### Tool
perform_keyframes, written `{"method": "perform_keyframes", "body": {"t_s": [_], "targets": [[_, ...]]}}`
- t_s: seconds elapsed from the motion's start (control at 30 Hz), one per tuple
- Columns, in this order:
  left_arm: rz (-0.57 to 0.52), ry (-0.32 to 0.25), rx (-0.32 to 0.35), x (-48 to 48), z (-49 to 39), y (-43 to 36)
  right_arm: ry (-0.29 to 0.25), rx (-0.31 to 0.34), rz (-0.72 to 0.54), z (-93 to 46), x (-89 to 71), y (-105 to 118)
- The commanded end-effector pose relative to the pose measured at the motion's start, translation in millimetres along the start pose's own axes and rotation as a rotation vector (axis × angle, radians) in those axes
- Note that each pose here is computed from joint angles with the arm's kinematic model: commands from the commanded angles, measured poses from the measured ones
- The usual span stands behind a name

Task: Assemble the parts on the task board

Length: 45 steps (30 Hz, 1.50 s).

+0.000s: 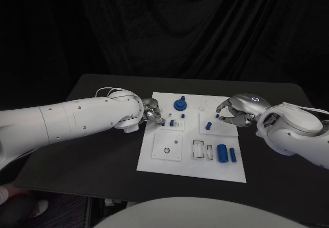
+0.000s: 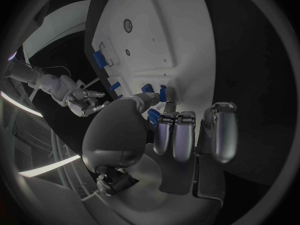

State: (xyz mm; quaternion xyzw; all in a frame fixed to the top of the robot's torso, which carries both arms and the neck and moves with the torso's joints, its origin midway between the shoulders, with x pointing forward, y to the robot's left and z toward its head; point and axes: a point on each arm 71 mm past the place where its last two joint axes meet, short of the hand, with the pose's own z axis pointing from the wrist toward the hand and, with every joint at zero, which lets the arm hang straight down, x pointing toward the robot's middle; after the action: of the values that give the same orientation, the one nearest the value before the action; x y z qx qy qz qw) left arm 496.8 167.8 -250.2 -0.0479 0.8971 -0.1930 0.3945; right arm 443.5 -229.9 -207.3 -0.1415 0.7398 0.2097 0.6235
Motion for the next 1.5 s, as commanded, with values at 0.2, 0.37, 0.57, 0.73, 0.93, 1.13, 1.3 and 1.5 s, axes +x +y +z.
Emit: {"method": "perform_keyframes", "body": {"t_s": [0.2, 0.37, 0.57, 0.73, 0.93, 1.13, 1.3, 1.5], "targets": [[0.003, 0.018, 0.011, 3.5, 0.9, -1.2, 0.005, 0.014, 0.001, -0.6, 1.2, -0.6], [0.004, 0.022, 0.009, 4.1, 1.0, -0.6, 0.007, 0.014, 0.001, -0.8, 1.3, -0.7], [0.006, 0.031, 0.013, 6.0, 1.1, -1.0, 0.009, 0.015, 0.000, -1.0, 1.4, -1.0], [0.009, 0.040, 0.022, 7.9, 0.8, -2.4, 0.010, 0.015, 0.000, -0.8, 1.6, -0.7], [0.010, 0.047, 0.030, 9.4, 0.3, -3.0, 0.010, 0.015, 0.000, -0.7, 1.6, -0.7], [0.010, 0.049, 0.026, 9.4, 0.2, -1.7, 0.010, 0.016, 0.000, -1.0, 1.6, -1.1], [0.010, 0.051, 0.023, 9.5, 0.2, -0.8, 0.010, 0.017, 0.000, -1.2, 1.6, -1.3], [0.010, 0.051, 0.022, 9.7, 0.2, -0.7, 0.010, 0.018, 0.000, -1.1, 1.6, -1.3]]}}
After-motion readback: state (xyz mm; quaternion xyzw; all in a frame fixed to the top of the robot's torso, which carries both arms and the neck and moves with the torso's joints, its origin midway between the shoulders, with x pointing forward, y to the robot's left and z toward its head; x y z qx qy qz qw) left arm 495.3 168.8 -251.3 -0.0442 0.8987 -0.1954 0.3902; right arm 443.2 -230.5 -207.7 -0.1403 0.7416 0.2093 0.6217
